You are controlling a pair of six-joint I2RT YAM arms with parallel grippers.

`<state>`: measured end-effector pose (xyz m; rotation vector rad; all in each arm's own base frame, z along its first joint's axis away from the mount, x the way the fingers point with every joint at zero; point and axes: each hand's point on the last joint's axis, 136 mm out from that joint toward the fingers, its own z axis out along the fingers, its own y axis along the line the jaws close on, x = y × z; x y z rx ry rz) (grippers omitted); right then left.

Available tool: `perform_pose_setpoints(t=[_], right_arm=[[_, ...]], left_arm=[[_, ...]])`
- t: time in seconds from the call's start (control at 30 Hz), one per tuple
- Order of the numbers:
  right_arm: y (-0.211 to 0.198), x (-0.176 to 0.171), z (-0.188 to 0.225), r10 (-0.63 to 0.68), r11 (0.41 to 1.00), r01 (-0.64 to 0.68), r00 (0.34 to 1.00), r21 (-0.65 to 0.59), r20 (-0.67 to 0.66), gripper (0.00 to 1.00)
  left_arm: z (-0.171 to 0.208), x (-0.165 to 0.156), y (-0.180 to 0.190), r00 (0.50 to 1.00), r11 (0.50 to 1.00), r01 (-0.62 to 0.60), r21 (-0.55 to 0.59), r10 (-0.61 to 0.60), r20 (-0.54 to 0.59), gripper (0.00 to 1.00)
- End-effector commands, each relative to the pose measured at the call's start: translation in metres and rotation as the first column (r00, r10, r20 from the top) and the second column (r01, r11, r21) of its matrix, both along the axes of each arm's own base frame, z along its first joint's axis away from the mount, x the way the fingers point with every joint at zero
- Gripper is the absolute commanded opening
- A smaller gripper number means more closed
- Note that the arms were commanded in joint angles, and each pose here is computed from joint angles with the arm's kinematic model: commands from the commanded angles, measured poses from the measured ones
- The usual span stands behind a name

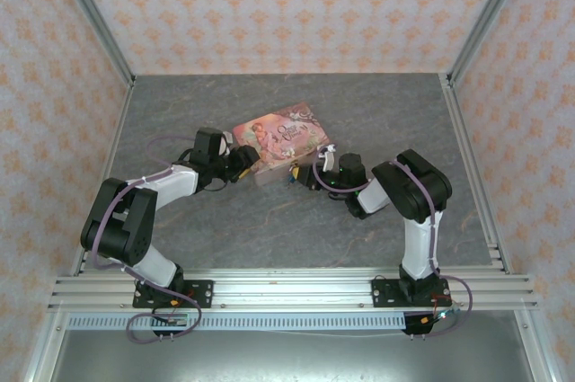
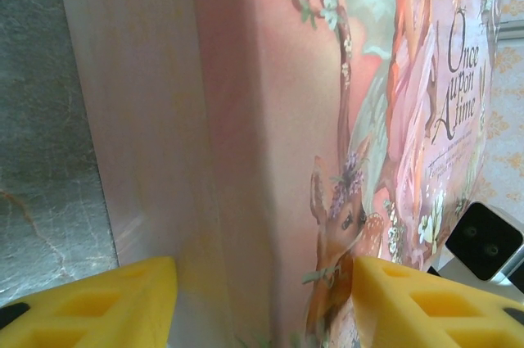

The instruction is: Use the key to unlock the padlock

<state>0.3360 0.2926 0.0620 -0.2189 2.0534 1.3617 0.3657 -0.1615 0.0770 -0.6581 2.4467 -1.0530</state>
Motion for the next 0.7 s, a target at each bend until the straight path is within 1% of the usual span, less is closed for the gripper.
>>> perform_pose_setpoints(t=[0.0,0.1,0.2,0.43,0.67], right_arm=[[0.003,0.0,0.022,0.02,0.999,-0.022,0.997,0.029,0.069,0.1],[-0.001,0.002,0.02,-0.005,1.0,0.004,0.998,0.025,0.056,0.03],[-0.007,0.006,0.021,-0.05,0.998,0.048,0.998,0.039,0.044,0.0],[-0.015,0.019,0.037,-0.156,0.98,0.154,0.988,0.125,0.005,0.0],[-0.024,0.035,0.053,-0.258,0.94,0.263,0.965,0.219,-0.052,0.0]], left_arm=[[-0.029,-0.017,0.01,0.993,0.997,-0.028,0.07,0.036,-0.114,0.57],[-0.031,-0.018,0.011,0.992,0.997,-0.03,0.073,0.038,-0.117,0.57],[-0.032,-0.019,0.012,0.992,0.997,-0.032,0.074,0.041,-0.122,0.57],[-0.035,-0.027,0.014,0.991,0.996,-0.035,0.076,0.045,-0.128,0.57],[-0.04,-0.031,0.015,0.99,0.996,-0.038,0.08,0.048,-0.135,0.57]])
